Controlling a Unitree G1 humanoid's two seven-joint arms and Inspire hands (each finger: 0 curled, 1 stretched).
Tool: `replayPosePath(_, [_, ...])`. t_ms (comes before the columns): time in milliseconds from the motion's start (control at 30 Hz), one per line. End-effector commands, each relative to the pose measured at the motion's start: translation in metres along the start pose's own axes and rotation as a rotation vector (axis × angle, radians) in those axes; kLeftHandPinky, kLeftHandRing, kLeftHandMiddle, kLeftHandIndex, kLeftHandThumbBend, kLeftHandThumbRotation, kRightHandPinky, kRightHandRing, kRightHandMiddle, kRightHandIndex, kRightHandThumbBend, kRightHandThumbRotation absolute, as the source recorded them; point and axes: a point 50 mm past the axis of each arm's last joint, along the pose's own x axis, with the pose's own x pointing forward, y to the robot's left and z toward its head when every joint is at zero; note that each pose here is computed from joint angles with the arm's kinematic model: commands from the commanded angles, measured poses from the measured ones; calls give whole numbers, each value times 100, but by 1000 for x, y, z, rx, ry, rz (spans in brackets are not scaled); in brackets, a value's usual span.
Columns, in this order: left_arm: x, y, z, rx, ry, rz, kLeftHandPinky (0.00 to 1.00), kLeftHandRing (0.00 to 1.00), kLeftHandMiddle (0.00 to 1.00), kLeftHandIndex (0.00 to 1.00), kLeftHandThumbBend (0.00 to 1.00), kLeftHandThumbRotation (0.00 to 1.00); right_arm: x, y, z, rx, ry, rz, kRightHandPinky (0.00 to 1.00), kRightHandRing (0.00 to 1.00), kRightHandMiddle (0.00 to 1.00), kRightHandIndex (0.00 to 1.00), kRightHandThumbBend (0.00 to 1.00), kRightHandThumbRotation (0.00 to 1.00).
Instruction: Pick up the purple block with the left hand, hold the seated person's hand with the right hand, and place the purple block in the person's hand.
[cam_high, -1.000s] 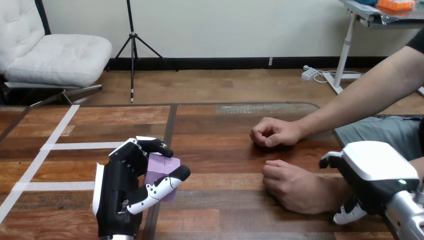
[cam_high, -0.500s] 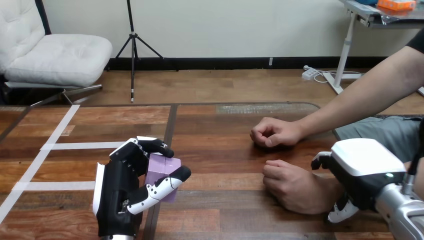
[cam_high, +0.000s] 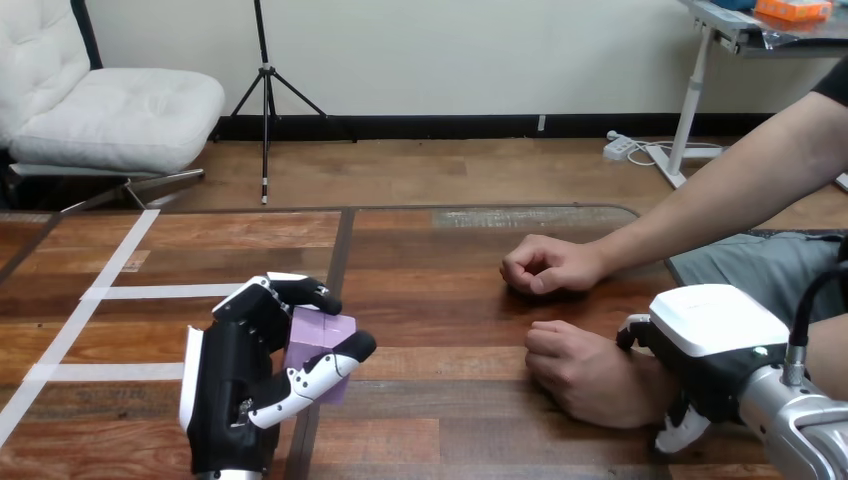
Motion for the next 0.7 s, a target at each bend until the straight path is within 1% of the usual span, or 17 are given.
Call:
replayPosePath(0, [19, -1, 16, 16, -113, -19, 34, 40, 46, 46, 87, 6, 6, -16, -4, -51, 11, -30, 86, 83, 81, 79, 83, 11])
replayPosePath(300, [18, -1, 16, 8, -106, -16, 33, 40, 46, 46, 87, 6, 9, -13, -7, -55, 40, 0, 87, 84, 82, 81, 82, 14])
replayPosePath(667, [17, 0, 16, 16, -103, -12, 34, 40, 46, 46, 87, 5, 9, -9, -11, -59, 71, -3, 87, 84, 82, 81, 82, 12])
